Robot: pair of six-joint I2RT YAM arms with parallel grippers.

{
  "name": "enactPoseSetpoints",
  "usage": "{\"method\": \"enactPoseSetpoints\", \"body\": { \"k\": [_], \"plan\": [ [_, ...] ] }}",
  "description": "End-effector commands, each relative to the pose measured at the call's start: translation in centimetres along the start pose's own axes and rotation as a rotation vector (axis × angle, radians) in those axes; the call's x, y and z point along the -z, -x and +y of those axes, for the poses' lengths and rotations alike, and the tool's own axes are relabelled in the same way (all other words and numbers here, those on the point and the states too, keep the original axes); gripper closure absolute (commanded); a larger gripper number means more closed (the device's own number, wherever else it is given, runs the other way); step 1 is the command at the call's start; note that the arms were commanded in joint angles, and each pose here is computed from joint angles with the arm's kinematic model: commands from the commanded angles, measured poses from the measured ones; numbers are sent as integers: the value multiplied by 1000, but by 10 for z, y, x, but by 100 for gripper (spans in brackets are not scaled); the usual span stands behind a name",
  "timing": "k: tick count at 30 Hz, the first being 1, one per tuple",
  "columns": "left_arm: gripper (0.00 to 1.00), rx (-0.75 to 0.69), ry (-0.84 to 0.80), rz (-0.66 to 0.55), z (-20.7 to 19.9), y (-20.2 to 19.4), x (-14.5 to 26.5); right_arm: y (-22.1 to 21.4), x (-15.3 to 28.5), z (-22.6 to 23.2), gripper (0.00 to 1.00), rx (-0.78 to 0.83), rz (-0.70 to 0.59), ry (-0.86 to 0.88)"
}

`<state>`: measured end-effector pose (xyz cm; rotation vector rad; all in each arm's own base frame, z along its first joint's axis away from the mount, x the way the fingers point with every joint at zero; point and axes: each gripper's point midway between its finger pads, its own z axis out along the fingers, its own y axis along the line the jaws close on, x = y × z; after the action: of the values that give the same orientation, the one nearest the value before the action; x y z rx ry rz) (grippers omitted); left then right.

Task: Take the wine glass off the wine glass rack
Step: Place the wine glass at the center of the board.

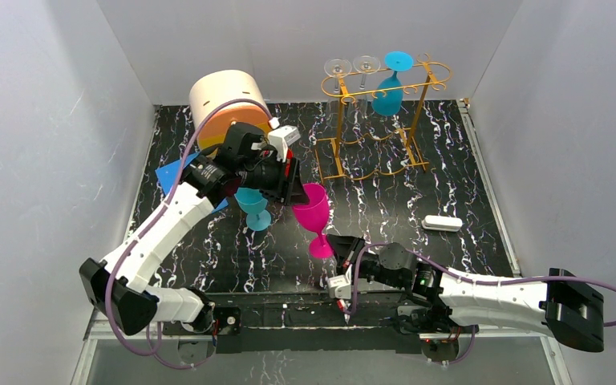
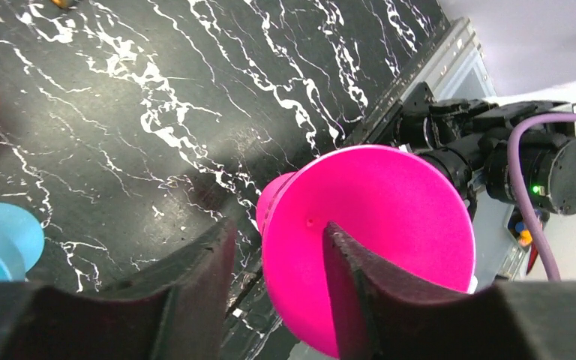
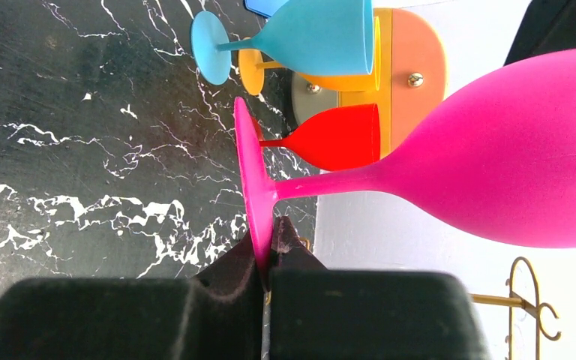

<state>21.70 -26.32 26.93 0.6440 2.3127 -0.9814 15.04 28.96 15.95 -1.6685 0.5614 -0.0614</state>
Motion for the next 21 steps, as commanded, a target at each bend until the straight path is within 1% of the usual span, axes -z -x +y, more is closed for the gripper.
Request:
{"method": "enactPoseSetpoints", "body": {
  "k": [1,4,6,13,16,21],
  "plan": [
    [58,-30,-104,67,-17,-8,3,11,-1,-26,99,37,-33,-75],
    [66,-32,-99,88,-15,-12,3,10,-1,-25,99,44,-27,-64],
    [74,-34,-102,93,-15,-13,3,9,-2,-24,99,46,-24,-56],
    [89,-49,-103,103,-15,-13,4,9,-3,-21,99,41,-22,-38],
    [100,-51,-100,110,-14,-14,4,10,-4,-21,99,40,-25,-29],
    [100,-63,-87,94,-13,-13,6,12,-5,-20,99,33,-36,-20]
  ]
}}
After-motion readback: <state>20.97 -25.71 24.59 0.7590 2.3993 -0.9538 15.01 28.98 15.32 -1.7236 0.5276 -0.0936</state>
